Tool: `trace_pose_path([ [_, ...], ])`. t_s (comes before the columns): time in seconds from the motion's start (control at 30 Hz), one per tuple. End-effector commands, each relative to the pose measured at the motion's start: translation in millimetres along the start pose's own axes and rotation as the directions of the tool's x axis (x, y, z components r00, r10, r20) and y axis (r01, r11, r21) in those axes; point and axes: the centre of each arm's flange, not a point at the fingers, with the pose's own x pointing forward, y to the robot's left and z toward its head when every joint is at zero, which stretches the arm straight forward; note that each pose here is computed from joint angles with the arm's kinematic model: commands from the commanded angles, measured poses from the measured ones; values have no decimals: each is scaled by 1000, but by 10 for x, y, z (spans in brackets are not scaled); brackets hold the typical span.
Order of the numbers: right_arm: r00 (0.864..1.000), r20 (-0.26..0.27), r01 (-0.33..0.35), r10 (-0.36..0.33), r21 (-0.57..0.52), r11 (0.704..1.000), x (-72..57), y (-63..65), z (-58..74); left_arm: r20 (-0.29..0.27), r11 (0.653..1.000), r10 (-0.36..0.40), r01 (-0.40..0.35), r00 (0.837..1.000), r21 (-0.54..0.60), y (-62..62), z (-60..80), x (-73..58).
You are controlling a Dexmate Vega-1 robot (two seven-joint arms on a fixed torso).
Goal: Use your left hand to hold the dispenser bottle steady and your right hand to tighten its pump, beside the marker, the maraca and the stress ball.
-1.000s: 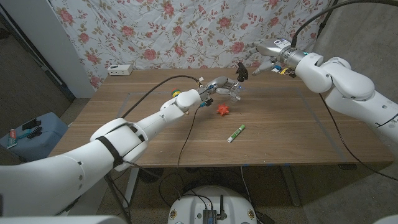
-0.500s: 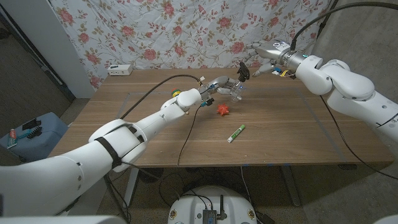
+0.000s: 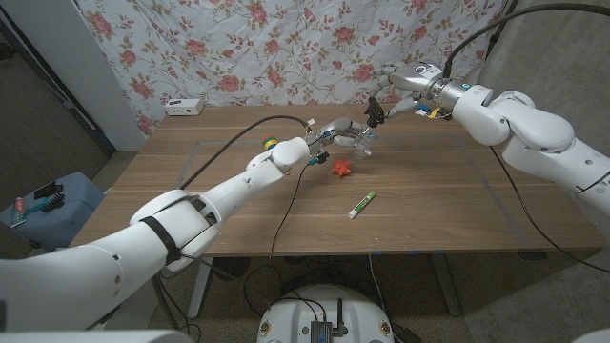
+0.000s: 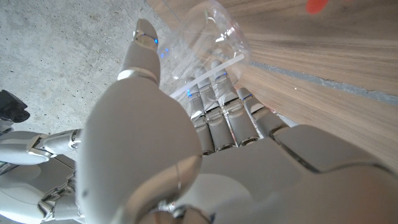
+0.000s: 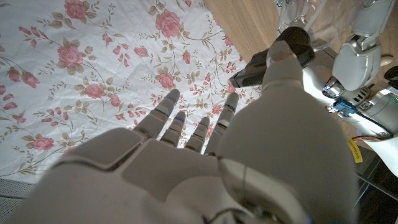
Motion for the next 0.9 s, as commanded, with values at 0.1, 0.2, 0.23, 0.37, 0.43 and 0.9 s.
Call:
trace_pose_path([
  [0.1,998,61,1,2,-43,999,8,-12,127,27,1000,-4,4,1000,4,-85,94,-81],
  [0.2,998,65,-2,5,-41,999,10,-15,137,26,1000,-3,3,1000,5,-87,93,-94],
  [0.23,998,65,-3,6,-41,999,10,-17,140,25,1000,-3,3,1000,6,-87,92,-98],
  [0.37,998,66,-10,12,-41,999,11,-17,150,25,1000,-2,2,1000,4,-91,89,-111],
  [0.43,998,68,-14,17,-40,999,12,-15,154,25,1000,-3,3,1000,6,-94,89,-114],
  [0.9,995,69,-65,69,-53,996,30,38,174,30,1000,0,0,1000,4,-109,89,-137],
])
